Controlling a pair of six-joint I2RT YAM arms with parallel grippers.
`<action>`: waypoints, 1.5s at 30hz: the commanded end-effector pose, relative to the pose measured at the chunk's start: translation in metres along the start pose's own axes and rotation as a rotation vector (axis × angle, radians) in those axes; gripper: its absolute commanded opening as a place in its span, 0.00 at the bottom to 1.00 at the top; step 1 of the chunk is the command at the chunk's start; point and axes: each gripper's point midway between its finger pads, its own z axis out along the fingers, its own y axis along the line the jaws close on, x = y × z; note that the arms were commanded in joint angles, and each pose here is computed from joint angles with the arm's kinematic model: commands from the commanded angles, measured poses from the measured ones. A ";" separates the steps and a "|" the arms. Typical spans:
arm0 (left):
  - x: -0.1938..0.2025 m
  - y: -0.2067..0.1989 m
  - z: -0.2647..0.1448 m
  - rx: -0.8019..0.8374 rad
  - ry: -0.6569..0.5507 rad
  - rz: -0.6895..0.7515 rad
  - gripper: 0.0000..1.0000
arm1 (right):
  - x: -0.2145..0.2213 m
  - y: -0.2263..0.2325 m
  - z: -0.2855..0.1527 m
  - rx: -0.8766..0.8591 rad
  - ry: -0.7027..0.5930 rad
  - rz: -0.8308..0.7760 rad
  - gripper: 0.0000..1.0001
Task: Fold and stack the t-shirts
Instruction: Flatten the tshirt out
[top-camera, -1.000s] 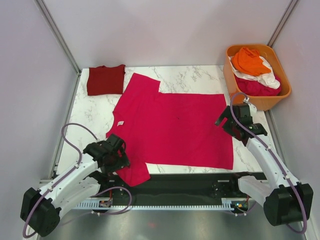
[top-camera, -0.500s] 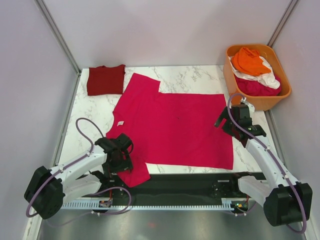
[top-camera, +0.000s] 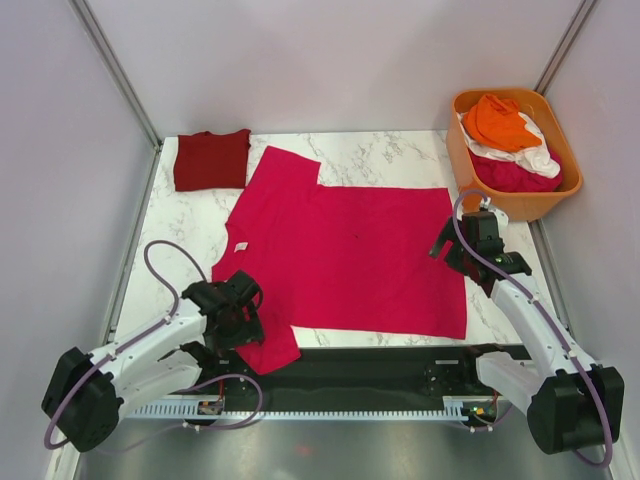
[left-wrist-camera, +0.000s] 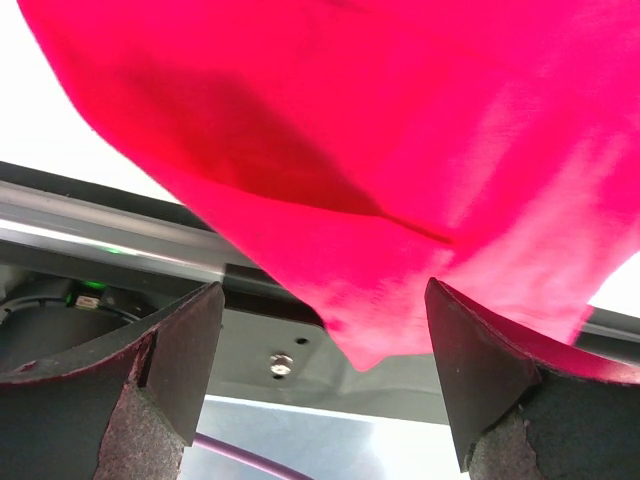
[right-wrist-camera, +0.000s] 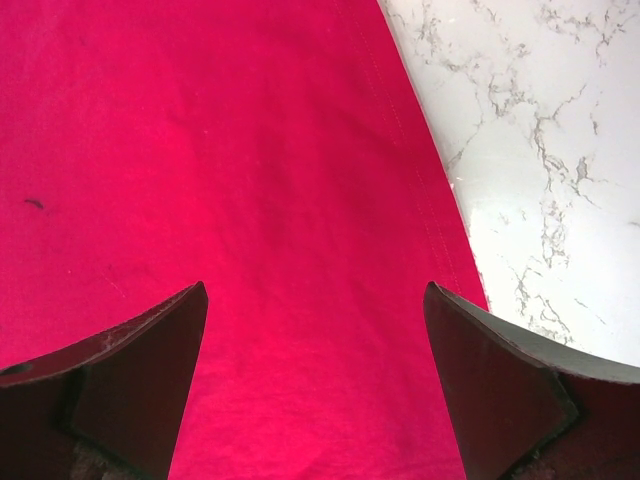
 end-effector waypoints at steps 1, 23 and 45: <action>0.011 0.011 0.008 -0.030 0.032 -0.020 0.89 | -0.001 -0.001 0.001 0.001 -0.013 -0.001 0.98; 0.009 0.008 0.006 0.077 -0.033 -0.028 0.89 | 0.039 -0.010 -0.023 -0.016 0.099 0.156 0.98; -0.004 -0.009 -0.013 0.185 -0.099 -0.040 0.89 | 0.125 -0.068 -0.034 0.358 0.419 0.376 0.98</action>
